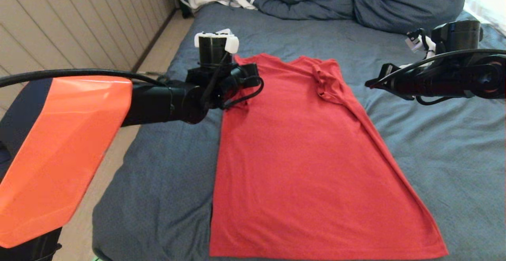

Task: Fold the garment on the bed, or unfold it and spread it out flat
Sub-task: Fold the red T-shirt

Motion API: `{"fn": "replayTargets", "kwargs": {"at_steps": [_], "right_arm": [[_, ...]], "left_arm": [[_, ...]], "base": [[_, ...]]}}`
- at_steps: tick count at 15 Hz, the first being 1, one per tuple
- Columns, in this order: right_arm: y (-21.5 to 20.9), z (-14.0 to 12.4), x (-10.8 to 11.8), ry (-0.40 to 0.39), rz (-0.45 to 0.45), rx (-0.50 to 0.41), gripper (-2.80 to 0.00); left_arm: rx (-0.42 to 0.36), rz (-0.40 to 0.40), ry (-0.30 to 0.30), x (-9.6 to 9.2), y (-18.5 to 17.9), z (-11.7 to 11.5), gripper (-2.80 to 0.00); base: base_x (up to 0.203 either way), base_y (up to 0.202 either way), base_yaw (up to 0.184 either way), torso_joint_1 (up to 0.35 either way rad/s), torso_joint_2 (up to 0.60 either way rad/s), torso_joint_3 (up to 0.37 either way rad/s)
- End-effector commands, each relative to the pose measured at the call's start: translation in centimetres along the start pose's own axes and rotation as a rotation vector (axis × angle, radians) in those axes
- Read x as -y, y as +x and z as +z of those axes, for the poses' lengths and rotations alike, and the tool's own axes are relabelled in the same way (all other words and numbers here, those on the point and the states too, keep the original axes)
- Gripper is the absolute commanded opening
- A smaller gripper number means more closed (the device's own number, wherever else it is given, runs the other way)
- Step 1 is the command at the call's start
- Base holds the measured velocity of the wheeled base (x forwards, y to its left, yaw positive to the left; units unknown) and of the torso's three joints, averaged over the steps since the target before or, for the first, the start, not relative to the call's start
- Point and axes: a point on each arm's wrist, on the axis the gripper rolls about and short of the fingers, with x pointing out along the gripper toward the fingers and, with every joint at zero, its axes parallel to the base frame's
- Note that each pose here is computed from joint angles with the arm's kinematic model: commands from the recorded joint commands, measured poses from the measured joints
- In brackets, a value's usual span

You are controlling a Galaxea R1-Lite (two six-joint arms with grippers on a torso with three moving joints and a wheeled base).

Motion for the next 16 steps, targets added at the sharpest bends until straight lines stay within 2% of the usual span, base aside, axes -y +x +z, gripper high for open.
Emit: {"fn": "replayTargets", "kwargs": {"at_steps": [1,8,16], "right_arm": [[0.0,0.0,0.0,0.001,0.003,0.001,-2.80],[0.2,-0.2,0.1,0.002,0.001,-0.006,-2.80],[0.3,-0.1,0.1,0.004,0.001,-0.006,-2.80]], "left_arm": [[-0.036,-0.013,0.016,0.8,0.7,-2.1,-2.80],[-0.063,-0.014,0.025,1.0,1.2,-3.5,-2.80],[-0.095,-0.006,0.034,1.0,0.8,-3.3,-2.80]], "base": [[0.000,0.000,0.000,0.000,0.00,0.000],[0.000,0.000,0.000,0.000,0.00,0.000],[0.000,0.000,0.000,0.000,0.00,0.000]]}}
